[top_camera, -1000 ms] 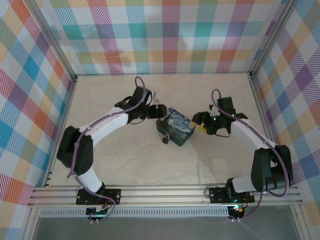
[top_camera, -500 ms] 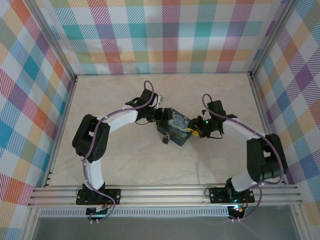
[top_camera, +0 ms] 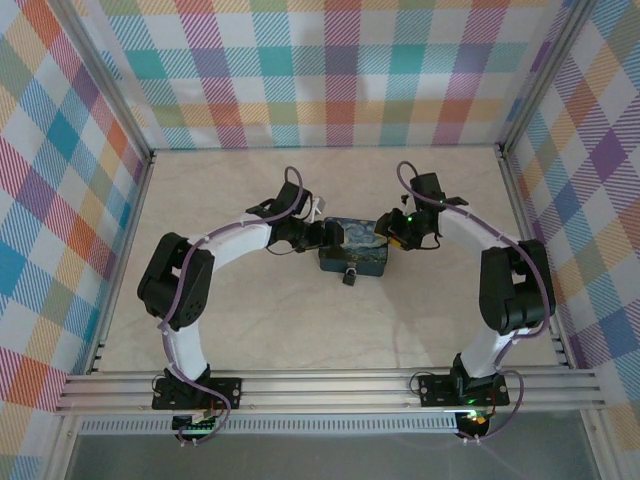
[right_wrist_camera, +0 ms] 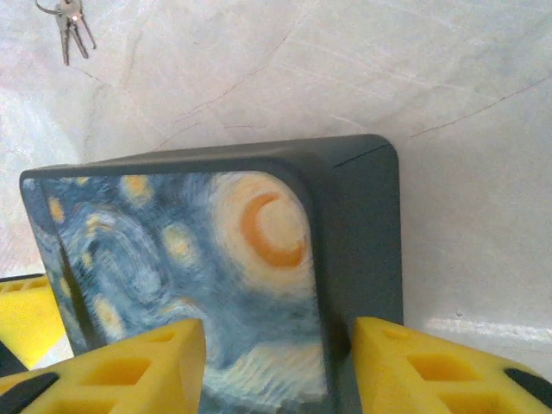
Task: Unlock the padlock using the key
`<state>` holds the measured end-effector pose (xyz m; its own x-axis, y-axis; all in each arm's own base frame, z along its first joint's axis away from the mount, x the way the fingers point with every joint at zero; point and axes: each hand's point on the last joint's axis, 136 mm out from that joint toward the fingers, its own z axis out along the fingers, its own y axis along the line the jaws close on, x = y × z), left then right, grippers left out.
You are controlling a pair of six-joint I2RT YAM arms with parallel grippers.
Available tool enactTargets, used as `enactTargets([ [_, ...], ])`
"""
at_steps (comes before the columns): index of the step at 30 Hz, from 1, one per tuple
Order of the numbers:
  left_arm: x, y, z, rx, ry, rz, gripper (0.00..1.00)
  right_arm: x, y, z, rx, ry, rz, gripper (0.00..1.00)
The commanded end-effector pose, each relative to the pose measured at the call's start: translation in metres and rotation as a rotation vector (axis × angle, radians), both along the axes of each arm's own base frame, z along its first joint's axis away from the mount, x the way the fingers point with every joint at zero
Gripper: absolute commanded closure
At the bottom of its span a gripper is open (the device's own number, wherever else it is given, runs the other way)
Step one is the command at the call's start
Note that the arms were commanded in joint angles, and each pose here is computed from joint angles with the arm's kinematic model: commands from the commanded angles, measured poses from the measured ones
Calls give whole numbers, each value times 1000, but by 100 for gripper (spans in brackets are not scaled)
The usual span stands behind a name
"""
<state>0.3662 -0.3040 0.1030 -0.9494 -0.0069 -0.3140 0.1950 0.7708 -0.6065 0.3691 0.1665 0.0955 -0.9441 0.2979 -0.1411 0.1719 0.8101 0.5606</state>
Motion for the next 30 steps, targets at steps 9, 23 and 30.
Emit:
enactTargets([
  [9, 84, 71, 14, 233, -110, 282, 28, -2, -21, 40, -17, -88, 59, 39],
  [23, 181, 54, -37, 319, -64, 478, 55, -8, 1, 62, 60, -157, 102, 49],
  [30, 182, 53, -57, 352, -31, 459, 56, -6, 7, 72, 99, -180, 104, 49],
])
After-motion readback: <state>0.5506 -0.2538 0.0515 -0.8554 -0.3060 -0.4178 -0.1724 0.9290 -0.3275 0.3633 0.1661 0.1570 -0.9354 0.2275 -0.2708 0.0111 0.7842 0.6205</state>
